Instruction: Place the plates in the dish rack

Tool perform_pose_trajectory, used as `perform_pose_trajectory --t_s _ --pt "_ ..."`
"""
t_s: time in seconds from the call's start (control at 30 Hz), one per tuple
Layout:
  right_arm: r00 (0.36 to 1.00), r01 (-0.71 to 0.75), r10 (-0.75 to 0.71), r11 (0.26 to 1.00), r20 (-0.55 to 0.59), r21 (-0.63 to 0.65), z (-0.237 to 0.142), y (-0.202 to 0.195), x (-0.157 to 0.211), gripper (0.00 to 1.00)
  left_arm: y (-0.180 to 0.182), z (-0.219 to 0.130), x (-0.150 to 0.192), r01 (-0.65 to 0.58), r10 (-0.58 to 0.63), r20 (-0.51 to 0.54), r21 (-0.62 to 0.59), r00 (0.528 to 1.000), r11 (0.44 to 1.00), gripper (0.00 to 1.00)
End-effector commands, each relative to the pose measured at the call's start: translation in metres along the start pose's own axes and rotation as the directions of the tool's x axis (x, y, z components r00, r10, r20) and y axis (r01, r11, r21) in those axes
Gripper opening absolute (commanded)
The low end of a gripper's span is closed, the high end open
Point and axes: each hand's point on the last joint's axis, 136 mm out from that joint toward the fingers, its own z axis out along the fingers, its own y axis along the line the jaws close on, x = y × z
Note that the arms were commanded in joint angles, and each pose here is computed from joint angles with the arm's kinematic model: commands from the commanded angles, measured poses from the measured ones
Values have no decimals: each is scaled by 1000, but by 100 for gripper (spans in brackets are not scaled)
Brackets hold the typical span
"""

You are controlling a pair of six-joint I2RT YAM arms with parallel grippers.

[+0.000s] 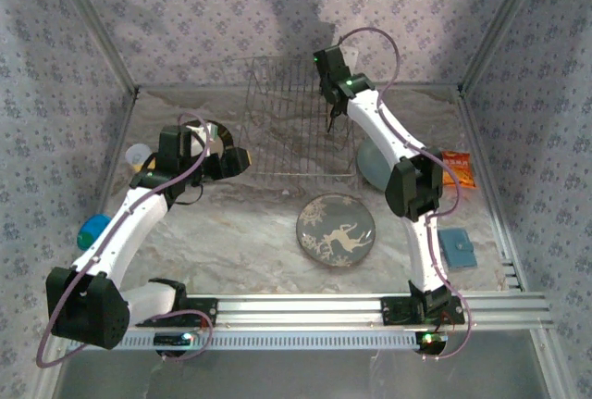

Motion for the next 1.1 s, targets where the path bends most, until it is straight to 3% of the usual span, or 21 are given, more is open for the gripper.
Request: perform_pose_trajectory --t_s 0.0,0.1,0.3,0.7,0.83,0.93,1.07 --pt "973 -154 155 988 171 -18 -25 -5 -51 0 1 -2 5 7 -6 -14 7 1000 1000 99" --pt "976 -151 151 988 157 -11 -23 -4 -41 2 1 -2 6 8 -8 -14 6 1000 1000 99" --pt "973 -172 172 985 151 -13 -29 -9 -31 32 1 -2 6 9 -8 -16 7 1000 1000 99" --pt "959 -217 226 974 171 -70 -68 -30 -63 54 0 -9 0 4 -4 9 -13 1000 1000 99" --pt "965 -209 224 971 137 -117 -87 -37 -69 70 10 -18 -7 21 -18 33 -90 999 996 99" --pt "974 -188 203 972 97 -141 -102 -44 -60 96 26 -28 -14 82 -72 59 -170 996 982 99" --pt "986 -154 162 973 34 -171 -126 -51 -34 100 65 -46 -19 267 -240 121 -310 963 913 99"
